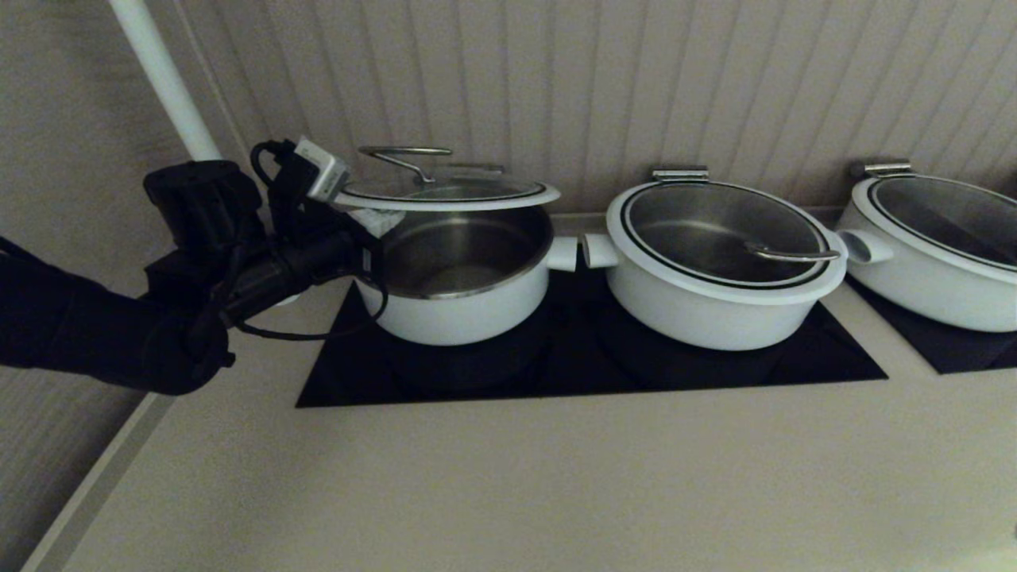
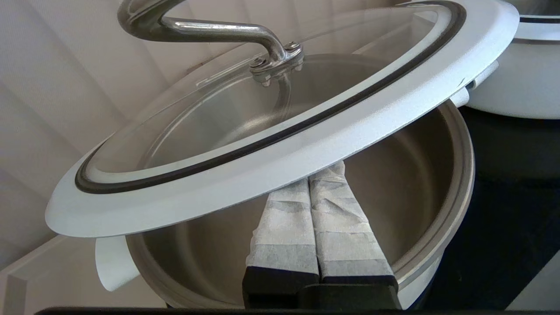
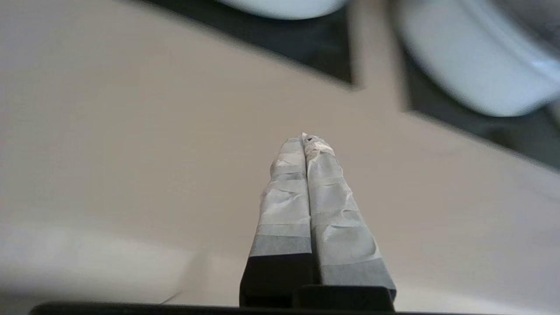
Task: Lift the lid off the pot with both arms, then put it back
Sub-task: Open the pot lid completely
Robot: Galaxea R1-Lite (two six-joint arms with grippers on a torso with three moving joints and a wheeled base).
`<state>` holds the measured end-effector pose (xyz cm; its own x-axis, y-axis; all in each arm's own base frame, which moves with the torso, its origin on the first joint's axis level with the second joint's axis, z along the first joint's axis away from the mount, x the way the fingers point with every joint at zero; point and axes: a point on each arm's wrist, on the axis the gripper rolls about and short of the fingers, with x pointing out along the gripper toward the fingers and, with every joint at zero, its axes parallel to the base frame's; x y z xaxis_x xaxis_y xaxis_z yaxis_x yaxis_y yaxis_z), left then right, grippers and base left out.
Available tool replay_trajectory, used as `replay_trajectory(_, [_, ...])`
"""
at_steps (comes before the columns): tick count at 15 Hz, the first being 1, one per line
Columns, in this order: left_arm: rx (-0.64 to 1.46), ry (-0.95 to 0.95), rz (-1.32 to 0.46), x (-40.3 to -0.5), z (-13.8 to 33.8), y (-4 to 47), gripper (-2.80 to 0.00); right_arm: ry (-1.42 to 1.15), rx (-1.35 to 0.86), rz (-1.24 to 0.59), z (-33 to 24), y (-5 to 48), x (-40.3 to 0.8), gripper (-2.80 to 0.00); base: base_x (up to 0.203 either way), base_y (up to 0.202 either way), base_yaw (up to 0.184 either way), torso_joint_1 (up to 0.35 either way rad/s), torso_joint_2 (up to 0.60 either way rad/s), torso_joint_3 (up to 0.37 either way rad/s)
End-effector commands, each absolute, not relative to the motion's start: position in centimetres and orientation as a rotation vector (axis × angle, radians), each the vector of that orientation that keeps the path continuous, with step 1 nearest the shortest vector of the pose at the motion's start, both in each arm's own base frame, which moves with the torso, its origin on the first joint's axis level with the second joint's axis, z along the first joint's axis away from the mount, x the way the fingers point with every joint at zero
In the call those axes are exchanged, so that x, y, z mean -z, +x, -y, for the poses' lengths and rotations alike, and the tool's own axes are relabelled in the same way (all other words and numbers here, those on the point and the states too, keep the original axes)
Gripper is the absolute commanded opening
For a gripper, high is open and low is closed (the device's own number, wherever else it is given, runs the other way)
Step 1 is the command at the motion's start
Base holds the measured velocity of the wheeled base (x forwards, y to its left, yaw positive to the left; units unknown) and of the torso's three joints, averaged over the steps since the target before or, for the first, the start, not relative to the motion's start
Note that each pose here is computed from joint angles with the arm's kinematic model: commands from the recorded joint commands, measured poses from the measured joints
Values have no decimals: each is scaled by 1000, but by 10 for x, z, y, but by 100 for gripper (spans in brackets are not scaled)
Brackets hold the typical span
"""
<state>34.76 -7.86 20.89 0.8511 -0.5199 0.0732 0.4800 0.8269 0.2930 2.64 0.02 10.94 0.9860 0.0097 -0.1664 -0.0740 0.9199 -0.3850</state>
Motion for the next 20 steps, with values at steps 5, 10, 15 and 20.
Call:
replay_trajectory(5, [534, 272, 158, -209, 79, 348, -280, -132, -95, -206, -2, -21, -80, -280, 0, 0, 0, 0, 0, 0])
replay_trajectory(10, [534, 272, 162, -210, 79, 348, -280, -99, -70, -121, -1, -30, -76, -280, 0, 0, 0, 0, 0, 0])
replay_trajectory(15, [533, 273, 164, -211, 79, 348, -280, -97, -69, -121, -1, -30, -76, -280, 0, 0, 0, 0, 0, 0])
replay_trajectory(20, [534, 272, 161, -209, 79, 349, -280, -97, -69, -121, -1, -30, -76, -280, 0, 0, 0, 0, 0, 0])
